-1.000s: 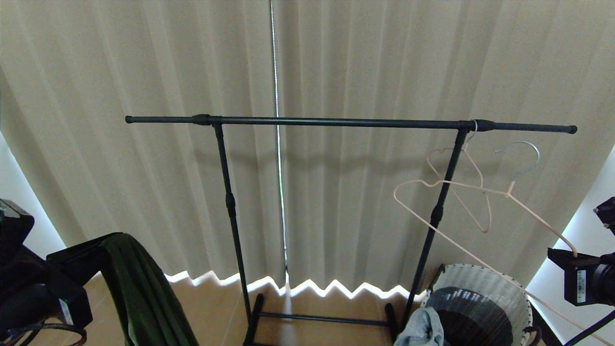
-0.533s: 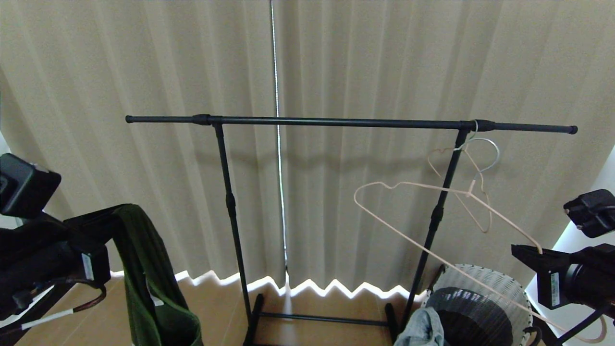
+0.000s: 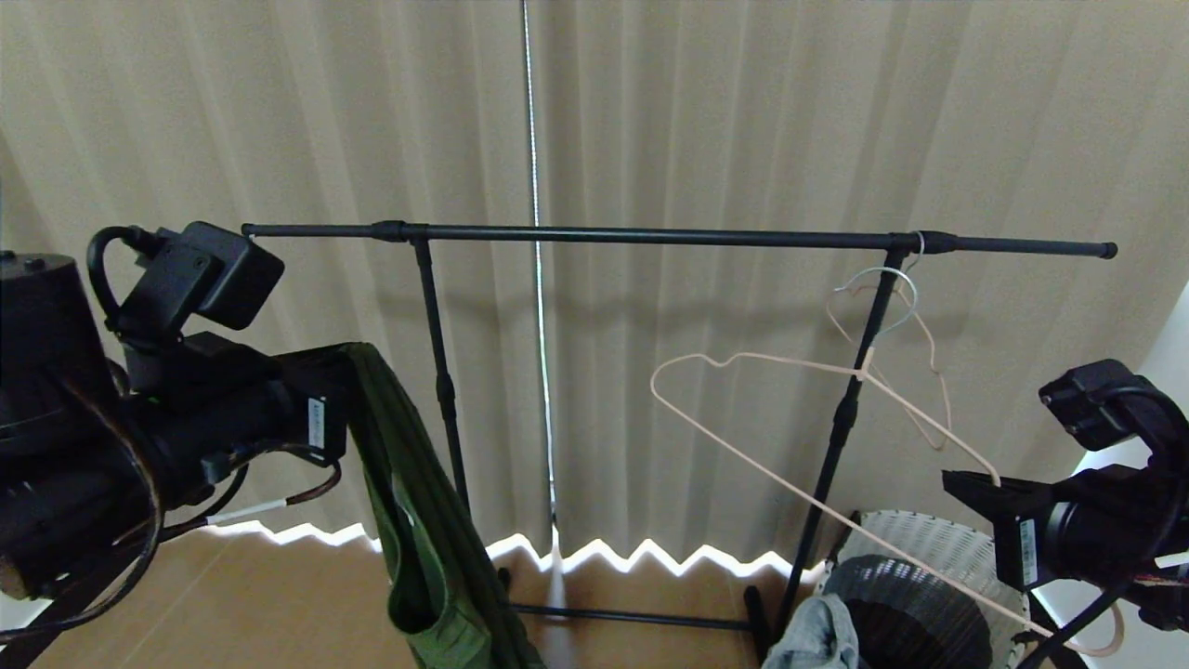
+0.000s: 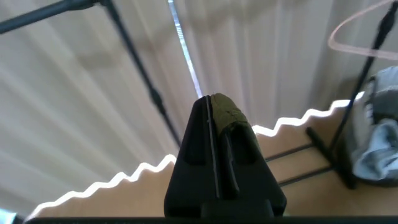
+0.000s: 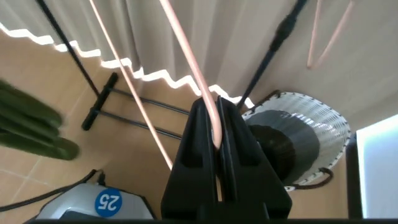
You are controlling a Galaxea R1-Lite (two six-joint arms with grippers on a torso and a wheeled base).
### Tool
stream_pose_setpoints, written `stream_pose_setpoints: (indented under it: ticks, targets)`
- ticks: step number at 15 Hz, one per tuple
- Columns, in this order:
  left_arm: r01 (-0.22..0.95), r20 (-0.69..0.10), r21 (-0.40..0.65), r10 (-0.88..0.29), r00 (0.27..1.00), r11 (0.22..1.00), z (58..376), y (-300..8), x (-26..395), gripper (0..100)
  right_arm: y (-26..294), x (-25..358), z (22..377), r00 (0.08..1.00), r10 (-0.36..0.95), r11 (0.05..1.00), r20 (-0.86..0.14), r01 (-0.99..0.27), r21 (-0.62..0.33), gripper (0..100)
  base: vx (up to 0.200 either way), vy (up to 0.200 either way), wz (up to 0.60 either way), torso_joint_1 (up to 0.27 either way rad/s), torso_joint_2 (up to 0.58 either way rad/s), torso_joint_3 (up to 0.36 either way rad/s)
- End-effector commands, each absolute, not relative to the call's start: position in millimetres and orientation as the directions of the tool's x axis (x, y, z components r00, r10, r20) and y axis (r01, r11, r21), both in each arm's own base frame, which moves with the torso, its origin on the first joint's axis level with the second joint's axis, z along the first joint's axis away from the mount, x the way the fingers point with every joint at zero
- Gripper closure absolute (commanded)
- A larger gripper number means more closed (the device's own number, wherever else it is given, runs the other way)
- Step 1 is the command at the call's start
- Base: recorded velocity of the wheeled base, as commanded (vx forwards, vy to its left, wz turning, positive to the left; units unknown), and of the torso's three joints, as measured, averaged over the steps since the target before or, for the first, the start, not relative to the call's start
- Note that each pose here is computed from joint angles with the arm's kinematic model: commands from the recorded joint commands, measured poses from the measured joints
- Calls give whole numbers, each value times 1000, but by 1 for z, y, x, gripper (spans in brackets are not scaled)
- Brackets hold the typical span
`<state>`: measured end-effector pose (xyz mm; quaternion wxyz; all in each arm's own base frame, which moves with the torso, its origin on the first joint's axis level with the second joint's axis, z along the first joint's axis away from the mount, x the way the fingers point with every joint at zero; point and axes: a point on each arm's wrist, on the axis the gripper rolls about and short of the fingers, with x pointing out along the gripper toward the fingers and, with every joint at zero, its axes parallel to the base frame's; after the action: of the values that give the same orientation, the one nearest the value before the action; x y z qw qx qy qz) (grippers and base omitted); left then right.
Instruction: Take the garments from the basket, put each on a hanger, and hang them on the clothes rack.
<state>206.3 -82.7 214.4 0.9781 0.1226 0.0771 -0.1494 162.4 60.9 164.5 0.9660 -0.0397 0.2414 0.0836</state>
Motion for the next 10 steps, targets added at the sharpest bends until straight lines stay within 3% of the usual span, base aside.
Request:
stream_pose_setpoints:
  ticks: [1,6,10]
  targets:
    - [325,-218,200,-282,934,924,209,-96,223,100,68,162,165,862,175,977,-476,-210,-23,100,0,0,0,0,0,0]
    - [296,-279,137,-250,927,945,202,-115,242,100,87,163,165,838,252,964,-484,-262,49,100,0,0,0,0,0,0]
    - [159,-292,158,-108,950,975,197,-128,271,100,99,153,171,827,328,941,-457,-327,82,100,0,0,0,0,0,0]
